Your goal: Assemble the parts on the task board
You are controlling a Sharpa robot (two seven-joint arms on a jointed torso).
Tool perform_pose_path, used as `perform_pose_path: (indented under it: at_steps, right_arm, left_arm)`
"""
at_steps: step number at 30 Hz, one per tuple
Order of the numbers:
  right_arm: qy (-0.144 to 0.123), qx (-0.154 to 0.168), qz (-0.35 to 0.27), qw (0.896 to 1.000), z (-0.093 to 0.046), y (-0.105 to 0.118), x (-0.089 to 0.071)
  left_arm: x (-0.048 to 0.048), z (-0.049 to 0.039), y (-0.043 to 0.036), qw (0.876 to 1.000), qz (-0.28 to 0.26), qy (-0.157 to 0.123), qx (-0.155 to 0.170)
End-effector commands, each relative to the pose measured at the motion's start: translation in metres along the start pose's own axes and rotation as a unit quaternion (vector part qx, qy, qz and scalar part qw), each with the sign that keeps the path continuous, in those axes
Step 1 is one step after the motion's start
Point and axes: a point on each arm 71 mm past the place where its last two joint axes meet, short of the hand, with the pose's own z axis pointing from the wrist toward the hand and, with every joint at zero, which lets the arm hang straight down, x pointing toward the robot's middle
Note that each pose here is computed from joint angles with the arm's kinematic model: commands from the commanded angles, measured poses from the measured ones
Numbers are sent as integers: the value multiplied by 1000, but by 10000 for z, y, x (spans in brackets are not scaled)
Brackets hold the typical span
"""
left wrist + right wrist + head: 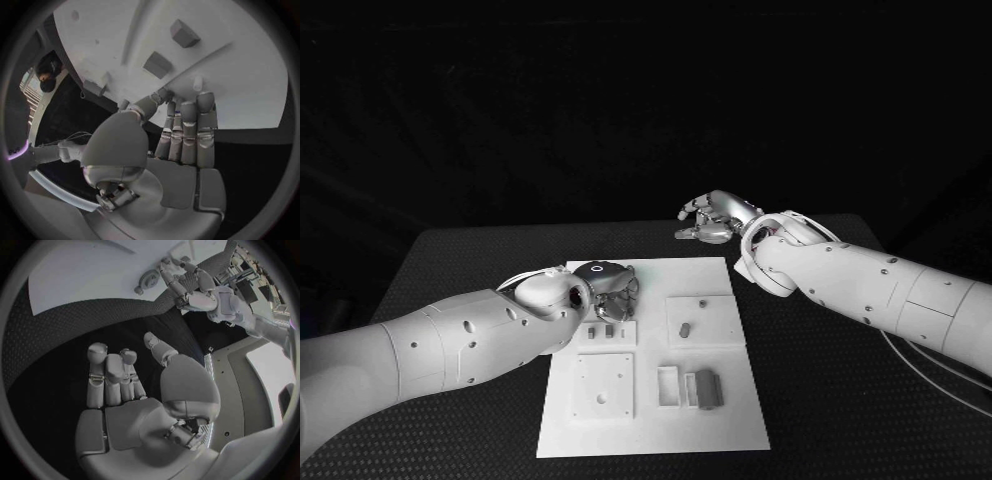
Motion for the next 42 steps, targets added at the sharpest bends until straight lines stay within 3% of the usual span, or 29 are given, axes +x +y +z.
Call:
perform_pose_path:
  at_steps: [1,26,42]
  right_arm:
    - [4,-5,-1,1000,1,15,11]
    - [6,-5,-1,1000,-3,16,11]
    - [6,-5,-1,1000,-2,16,12]
  left_arm:
    - [31,12,-26,1000,-2,2,6]
    - [105,40,-77,1000,-6,16,11]
    - [156,67,-44,1000,0,24,1]
